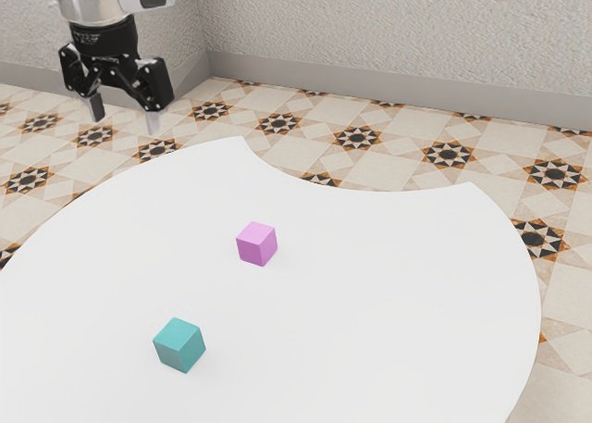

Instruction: Pick up the blue block with one arm, and put the blue block on the pink block with one arm

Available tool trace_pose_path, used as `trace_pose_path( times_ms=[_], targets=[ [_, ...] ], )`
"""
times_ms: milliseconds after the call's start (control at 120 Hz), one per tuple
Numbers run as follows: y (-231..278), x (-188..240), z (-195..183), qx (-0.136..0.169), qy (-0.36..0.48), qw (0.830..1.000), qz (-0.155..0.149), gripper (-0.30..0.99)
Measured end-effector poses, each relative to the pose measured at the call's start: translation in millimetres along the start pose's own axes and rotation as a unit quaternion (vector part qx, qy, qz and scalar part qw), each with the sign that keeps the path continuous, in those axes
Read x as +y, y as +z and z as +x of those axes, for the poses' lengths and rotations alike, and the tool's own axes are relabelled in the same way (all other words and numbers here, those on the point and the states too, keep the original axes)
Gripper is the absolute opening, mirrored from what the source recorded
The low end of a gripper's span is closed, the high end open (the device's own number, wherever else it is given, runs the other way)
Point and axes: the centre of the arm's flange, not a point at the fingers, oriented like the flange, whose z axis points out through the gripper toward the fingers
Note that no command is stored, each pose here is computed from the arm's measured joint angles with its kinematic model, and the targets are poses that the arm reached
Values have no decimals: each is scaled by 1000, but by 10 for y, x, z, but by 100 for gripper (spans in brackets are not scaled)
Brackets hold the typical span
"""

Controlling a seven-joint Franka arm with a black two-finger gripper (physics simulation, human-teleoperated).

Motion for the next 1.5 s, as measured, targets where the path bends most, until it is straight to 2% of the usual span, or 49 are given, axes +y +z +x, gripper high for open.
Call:
trace_pose_path(
  times_ms=[125, 275, 350, 433, 508, 650, 808, 925, 1083, 1275, 1500],
  targets=[
    [51, -31, -109, 26, 7, 1000, -14, 69],
    [388, -37, -319, 42, 17, 999, -25, 69],
    [879, 21, -573, 29, 16, 999, -31, 69],
    [1488, 111, -684, 8, 8, 999, -36, 69],
    [1906, 160, -673, -5, -5, 999, -41, 69],
    [2371, 196, -489, -13, -34, 998, -45, 69],
    [2633, 109, -291, -8, -60, 997, -44, 69],
    [2449, -11, -329, 6, -45, 999, -29, 69],
    [3113, -2, -235, -42, -24, 999, -5, 69],
    [3399, 32, -318, -39, -24, 999, -26, 69],
    [3783, 18, -215, -53, -28, 998, -28, 69]
  ],
)
